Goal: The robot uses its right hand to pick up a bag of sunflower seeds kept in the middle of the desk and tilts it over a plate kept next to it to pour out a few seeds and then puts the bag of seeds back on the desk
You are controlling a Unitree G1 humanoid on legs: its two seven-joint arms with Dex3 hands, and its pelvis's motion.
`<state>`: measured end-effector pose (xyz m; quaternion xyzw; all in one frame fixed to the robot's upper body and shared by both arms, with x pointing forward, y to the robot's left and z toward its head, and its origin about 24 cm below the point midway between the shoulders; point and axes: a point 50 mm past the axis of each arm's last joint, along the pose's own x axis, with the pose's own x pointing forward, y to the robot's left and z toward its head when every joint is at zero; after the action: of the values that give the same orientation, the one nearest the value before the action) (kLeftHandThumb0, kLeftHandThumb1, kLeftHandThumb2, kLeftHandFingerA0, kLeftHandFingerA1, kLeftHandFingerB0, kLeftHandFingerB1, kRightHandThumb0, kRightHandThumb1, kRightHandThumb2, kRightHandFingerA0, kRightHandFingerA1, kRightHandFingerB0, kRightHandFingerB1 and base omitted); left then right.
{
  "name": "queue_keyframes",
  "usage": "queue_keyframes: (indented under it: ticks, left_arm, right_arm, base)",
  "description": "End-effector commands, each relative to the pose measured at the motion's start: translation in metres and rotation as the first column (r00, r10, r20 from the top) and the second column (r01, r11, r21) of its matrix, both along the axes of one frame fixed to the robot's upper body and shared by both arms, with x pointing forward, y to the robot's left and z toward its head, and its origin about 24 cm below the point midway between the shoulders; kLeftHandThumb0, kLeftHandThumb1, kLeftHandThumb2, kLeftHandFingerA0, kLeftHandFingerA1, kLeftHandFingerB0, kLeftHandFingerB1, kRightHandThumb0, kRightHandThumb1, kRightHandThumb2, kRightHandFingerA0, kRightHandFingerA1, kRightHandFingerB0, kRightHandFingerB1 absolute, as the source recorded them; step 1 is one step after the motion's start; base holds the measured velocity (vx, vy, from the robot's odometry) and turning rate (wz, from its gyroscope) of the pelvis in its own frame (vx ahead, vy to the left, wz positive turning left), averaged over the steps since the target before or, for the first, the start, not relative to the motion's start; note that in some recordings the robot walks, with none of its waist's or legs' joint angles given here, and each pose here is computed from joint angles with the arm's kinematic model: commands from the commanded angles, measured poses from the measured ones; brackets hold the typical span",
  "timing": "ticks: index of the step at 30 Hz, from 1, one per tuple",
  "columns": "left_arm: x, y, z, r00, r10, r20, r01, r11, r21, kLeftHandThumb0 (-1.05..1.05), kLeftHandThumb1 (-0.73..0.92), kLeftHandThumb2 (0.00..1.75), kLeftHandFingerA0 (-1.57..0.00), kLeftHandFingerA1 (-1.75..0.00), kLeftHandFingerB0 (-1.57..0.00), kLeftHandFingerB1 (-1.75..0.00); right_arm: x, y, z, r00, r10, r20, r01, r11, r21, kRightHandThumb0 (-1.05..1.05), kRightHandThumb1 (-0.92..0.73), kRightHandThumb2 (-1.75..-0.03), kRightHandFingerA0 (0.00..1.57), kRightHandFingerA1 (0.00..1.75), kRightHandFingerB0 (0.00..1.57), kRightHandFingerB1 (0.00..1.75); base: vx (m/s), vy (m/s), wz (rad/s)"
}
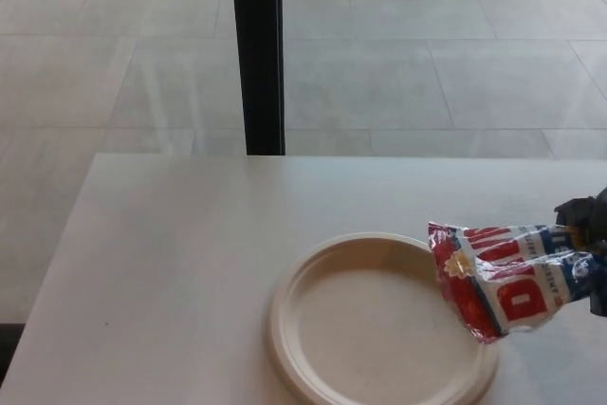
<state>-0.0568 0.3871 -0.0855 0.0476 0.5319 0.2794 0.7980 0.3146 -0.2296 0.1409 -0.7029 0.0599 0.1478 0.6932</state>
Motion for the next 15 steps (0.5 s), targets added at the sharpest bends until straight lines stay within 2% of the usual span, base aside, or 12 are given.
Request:
queue_keyframes:
  ticks: [1,2,3,4,5,8,10,11,12,13,15]
  left_arm:
    - [0.001,0.006,0.004,1.000,0.003,0.005,-0.003,1.000,0.010,-0.82,0.87,0.79,-0.39,-0.71,-0.28,-0.59]
    - [0.002,0.006,0.005,1.000,-0.009,0.004,0.009,1.000,0.014,-0.82,0.87,0.80,-0.41,-0.72,-0.30,-0.60]
    - [0.002,0.006,0.005,1.000,-0.014,0.004,0.014,1.000,0.018,-0.82,0.87,0.80,-0.41,-0.72,-0.30,-0.60]
    - [0.002,0.006,0.005,1.000,-0.016,0.006,0.016,1.000,0.016,-0.85,0.84,0.80,-0.39,-0.71,-0.28,-0.59]
    - [0.002,0.007,0.005,1.000,-0.017,0.006,0.017,1.000,0.013,-0.82,0.68,1.17,-0.43,-0.73,-0.28,-0.62]
    - [0.002,0.007,0.005,1.000,-0.016,-0.001,0.016,1.000,0.015,-0.83,0.67,1.18,-0.43,-0.73,-0.28,-0.62]
    - [0.002,0.007,0.006,1.000,-0.010,-0.001,0.010,1.000,0.012,-0.83,0.67,1.18,-0.43,-0.73,-0.28,-0.62]
    - [0.002,0.007,0.006,1.000,-0.016,0.001,0.016,1.000,0.015,-0.86,0.86,0.77,-0.40,-0.72,-0.29,-0.58]
    - [0.002,0.007,0.006,1.000,-0.018,0.001,0.018,1.000,0.016,-0.86,0.86,0.77,-0.40,-0.72,-0.29,-0.58]
    - [0.002,0.007,0.006,1.000,-0.012,0.001,0.012,1.000,0.015,-0.85,0.85,0.80,-0.38,-0.70,-0.28,-0.59]
    - [0.002,0.007,0.005,1.000,-0.004,0.004,0.004,1.000,0.009,-0.85,0.84,0.80,-0.37,-0.71,-0.28,-0.59]
  right_arm:
    - [0.008,0.001,0.015,0.998,-0.055,0.007,0.056,0.988,-0.142,-0.38,-0.67,-0.86,0.86,1.69,0.78,1.17]
    - [0.009,0.003,0.017,0.998,-0.060,0.001,0.059,0.985,-0.163,-0.39,-0.67,-0.86,0.85,1.63,0.76,1.00]
    - [0.010,0.003,0.018,0.998,-0.066,-0.005,0.064,0.982,-0.178,-0.39,-0.67,-0.86,0.85,1.63,0.76,1.00]
    - [0.011,0.004,0.020,0.997,-0.077,-0.013,0.073,0.979,-0.192,-0.42,-0.69,-0.82,0.83,1.49,0.68,0.75]
    - [0.012,0.005,0.023,0.995,-0.098,-0.028,0.089,0.971,-0.220,-0.43,-0.72,-0.77,0.83,1.37,0.65,0.67]
    - [0.015,0.005,0.028,0.993,-0.114,-0.032,0.102,0.963,-0.251,-0.45,-0.73,-0.76,0.84,1.37,0.66,0.66]
    - [0.016,0.006,0.030,0.992,-0.120,-0.039,0.105,0.956,-0.275,-0.45,-0.73,-0.76,0.84,1.37,0.66,0.66]
    - [0.018,0.007,0.034,0.993,-0.118,-0.031,0.103,0.949,-0.298,-0.45,-0.73,-0.75,0.88,1.31,0.68,0.67]
    - [0.018,0.007,0.035,0.992,-0.119,-0.031,0.105,0.948,-0.300,-0.45,-0.73,-0.75,0.88,1.31,0.68,0.67]
    - [0.019,0.009,0.037,0.992,-0.121,-0.031,0.106,0.948,-0.301,-0.45,-0.76,-0.73,0.84,1.12,0.66,0.64]
    - [0.020,0.014,0.042,0.992,-0.121,-0.030,0.106,0.946,-0.306,-0.44,-0.77,-0.72,0.83,1.11,0.64,0.63]
  base:
    - [0.00,0.000,0.00]
    - [0.00,0.000,0.00]
    - [0.00,0.000,0.00]
    - [0.00,0.000,0.00]
    - [0.00,0.000,0.00]
    - [0.00,0.000,0.00]
    - [0.00,0.000,0.00]
    - [0.00,0.000,0.00]
    - [0.00,0.000,0.00]
    - [0.00,0.000,0.00]
    - [0.00,0.000,0.00]
